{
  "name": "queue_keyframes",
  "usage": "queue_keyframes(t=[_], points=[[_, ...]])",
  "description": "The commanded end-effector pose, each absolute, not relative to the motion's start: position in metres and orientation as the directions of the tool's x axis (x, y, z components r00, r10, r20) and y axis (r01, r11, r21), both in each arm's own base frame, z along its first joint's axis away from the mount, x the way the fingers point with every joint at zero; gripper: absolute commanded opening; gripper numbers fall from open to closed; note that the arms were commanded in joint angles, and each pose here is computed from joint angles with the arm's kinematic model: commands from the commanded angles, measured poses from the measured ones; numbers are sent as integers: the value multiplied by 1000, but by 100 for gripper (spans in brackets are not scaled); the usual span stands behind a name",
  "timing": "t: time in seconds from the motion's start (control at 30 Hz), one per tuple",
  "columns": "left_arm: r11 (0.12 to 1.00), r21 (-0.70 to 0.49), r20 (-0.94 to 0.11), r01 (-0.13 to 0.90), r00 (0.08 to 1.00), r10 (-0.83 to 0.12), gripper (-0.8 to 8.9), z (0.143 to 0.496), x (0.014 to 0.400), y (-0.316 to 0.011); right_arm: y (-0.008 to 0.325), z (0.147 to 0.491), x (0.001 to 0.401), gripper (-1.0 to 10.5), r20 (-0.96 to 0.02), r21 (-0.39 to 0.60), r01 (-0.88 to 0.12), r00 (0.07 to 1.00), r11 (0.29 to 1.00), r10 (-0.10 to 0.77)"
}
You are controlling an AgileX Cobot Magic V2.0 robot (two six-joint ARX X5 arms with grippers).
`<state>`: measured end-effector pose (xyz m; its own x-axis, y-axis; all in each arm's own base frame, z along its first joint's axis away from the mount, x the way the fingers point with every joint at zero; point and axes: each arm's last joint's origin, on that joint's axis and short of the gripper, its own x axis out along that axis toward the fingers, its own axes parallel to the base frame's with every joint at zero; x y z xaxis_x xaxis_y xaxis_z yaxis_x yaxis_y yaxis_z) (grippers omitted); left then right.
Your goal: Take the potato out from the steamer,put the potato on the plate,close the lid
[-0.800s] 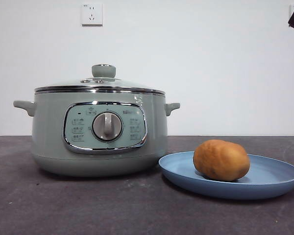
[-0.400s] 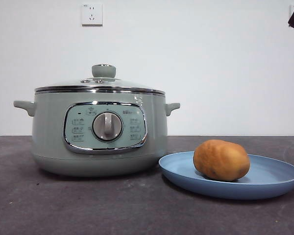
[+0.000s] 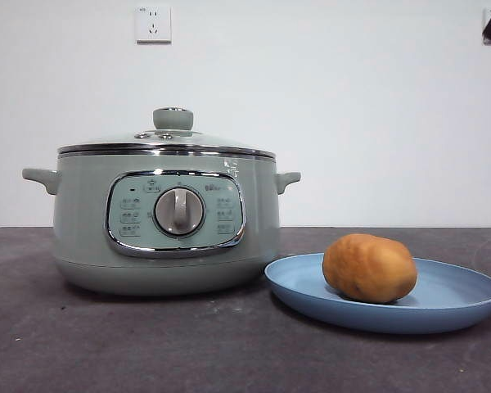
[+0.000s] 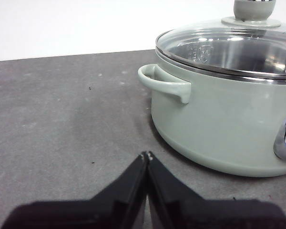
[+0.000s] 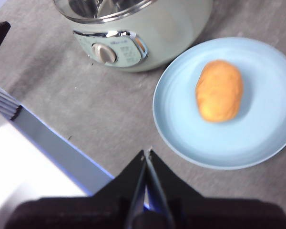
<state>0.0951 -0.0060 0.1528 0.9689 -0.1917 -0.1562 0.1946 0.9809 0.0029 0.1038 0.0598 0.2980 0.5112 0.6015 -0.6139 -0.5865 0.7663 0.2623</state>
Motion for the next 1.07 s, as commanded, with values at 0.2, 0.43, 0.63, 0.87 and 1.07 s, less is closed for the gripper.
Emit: queue_keyframes(t=[0.2,0.43,0.63,0.87,1.07], points=[[982,-6,-168,190,968,-188,-4,148,96,-6,29,307,90,0,-348,111,-482,800,869,488],[982,-6,-168,190,968,-188,-4,148,96,-6,13,261,86,0,-140,57,-343,927,938,348],[982,-5,-168,189,968,-188,-4,148,96,-6,10,216,90,0,-64,75,-255,964,964,259],[982,-6,-168,189,968,-188,-4,148,96,-6,8,178,94,0,-91,99,-176,979,979,185],[982,-5,-168,189,968,-188,-4,148,96,-6,9,156,96,0,-128,135,-184,971,974,201]])
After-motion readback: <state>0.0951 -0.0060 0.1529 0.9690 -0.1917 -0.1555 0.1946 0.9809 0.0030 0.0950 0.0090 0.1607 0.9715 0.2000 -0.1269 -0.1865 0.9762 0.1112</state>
